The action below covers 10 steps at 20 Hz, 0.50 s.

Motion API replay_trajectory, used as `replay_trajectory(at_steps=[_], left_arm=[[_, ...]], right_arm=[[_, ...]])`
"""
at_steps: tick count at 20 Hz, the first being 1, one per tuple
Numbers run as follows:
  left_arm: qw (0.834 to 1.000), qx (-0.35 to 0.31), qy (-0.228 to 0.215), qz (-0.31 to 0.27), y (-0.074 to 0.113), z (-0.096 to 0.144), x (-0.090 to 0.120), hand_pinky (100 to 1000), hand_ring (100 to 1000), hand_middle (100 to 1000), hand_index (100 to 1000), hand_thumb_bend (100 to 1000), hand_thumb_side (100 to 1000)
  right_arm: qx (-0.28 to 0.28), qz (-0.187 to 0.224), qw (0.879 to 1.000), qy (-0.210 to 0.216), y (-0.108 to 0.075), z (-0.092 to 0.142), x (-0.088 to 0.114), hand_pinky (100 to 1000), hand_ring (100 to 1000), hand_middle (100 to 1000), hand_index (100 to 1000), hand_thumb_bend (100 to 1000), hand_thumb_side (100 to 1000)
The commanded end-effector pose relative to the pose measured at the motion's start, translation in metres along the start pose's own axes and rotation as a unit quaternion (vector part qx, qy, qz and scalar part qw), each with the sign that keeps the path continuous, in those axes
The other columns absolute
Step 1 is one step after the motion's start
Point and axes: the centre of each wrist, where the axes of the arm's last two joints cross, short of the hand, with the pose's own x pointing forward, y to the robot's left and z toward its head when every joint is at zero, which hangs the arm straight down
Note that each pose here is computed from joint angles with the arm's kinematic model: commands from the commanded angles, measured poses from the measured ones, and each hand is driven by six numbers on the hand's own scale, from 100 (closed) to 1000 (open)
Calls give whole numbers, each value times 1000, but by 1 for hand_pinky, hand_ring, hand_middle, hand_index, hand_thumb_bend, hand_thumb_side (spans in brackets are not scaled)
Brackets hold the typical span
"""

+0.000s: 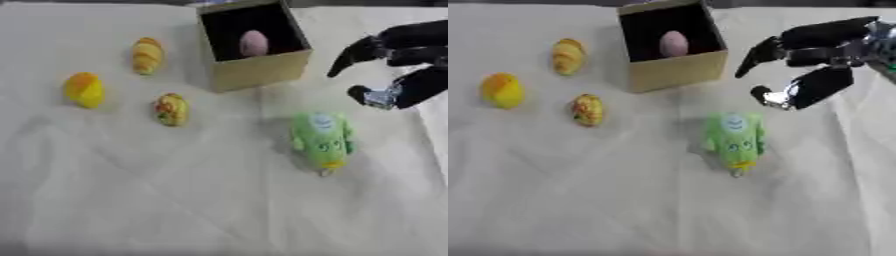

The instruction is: Pick up objects on the table and place them in the box.

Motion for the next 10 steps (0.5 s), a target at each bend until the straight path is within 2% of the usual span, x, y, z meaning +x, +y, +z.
replay_trajectory(at_steps=[1,5,10], left_arm=[[1000,-9,-14,-8,3,-5,7,852,608,621,799,255,757],[1000,-8,-14,-8,3,-5,7,852,608,622,799,254,758],[1000,-9,-14,-7,3,-6,7,852,608,622,799,253,759]], right_arm=[[17,-1,1000,7,-4,-1,-1,913,927,843,908,100,572],[40,-11,999,-4,-1,-4,2,916,927,834,904,122,488],[41,-2,999,-9,1,-5,4,913,919,827,901,111,511]])
